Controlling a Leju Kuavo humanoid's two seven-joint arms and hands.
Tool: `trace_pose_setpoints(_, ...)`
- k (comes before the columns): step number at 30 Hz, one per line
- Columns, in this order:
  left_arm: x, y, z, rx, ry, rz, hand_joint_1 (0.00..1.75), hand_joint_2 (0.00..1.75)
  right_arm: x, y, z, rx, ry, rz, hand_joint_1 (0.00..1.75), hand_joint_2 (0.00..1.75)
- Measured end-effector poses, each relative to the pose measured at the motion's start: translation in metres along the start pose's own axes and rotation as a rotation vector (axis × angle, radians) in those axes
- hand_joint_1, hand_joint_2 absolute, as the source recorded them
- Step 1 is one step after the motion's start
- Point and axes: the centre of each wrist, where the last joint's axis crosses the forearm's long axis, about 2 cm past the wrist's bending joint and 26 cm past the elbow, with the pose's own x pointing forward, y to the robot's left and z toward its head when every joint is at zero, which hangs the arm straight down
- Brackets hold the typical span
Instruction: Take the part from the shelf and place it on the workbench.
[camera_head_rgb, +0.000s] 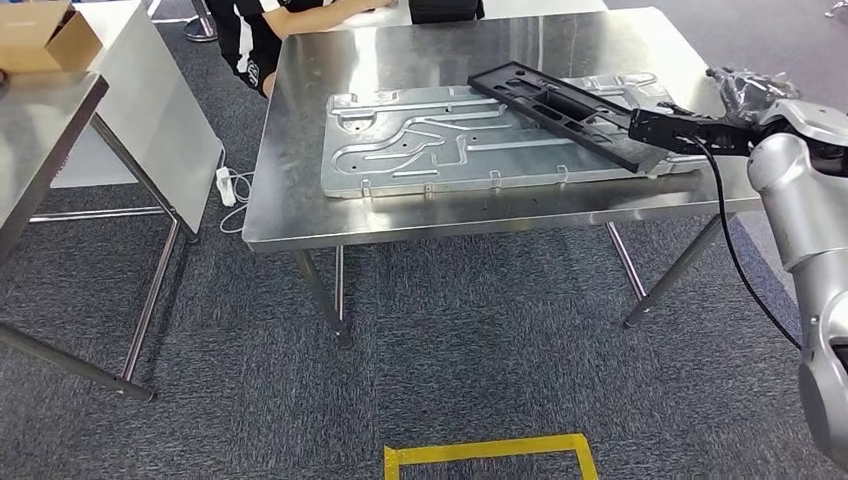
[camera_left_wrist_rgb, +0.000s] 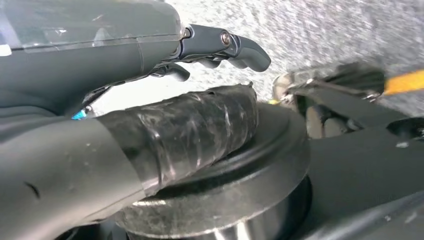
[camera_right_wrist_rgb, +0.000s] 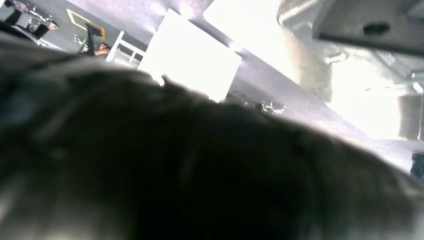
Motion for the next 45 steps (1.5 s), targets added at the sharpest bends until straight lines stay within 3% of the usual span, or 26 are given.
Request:
trace_pose_setpoints(19,0.002,0.000,0.000,-0.002,-0.001,0.002,0.00,0.00,-0.014,0.006,0.003,-0.004,0.049,-0.001,0.00,0.00)
trace_pose_setpoints(24,0.001,0.000,0.000,0.001,0.006,-0.002,0.00,0.00,-0.012,0.041,0.002,0.014,0.084,0.015,0.00,0.00)
trace_pose_setpoints(29,0.000,0.000,0.000,-0.003,0.008,-0.009,0.00,0.00,-0.021,0.105,0.012,0.068,0.079,-0.044,0.00,0.00)
trace_pose_setpoints(33,0.001,0.000,0.000,-0.008,0.004,-0.012,0.00,0.00,-0.050,0.193,0.048,0.120,0.120,-0.209,0.00,0.00)
trace_pose_setpoints(38,-0.001,0.001,0.000,-0.013,0.006,-0.032,0.00,0.00,-0.085,0.305,0.127,0.196,0.271,-0.314,0.00,0.00)
trace_pose_setpoints(45,-0.001,0.000,0.000,-0.018,0.005,-0.058,0.00,0.00,-0.089,0.428,0.265,0.454,0.590,-0.555,0.00,0.00)
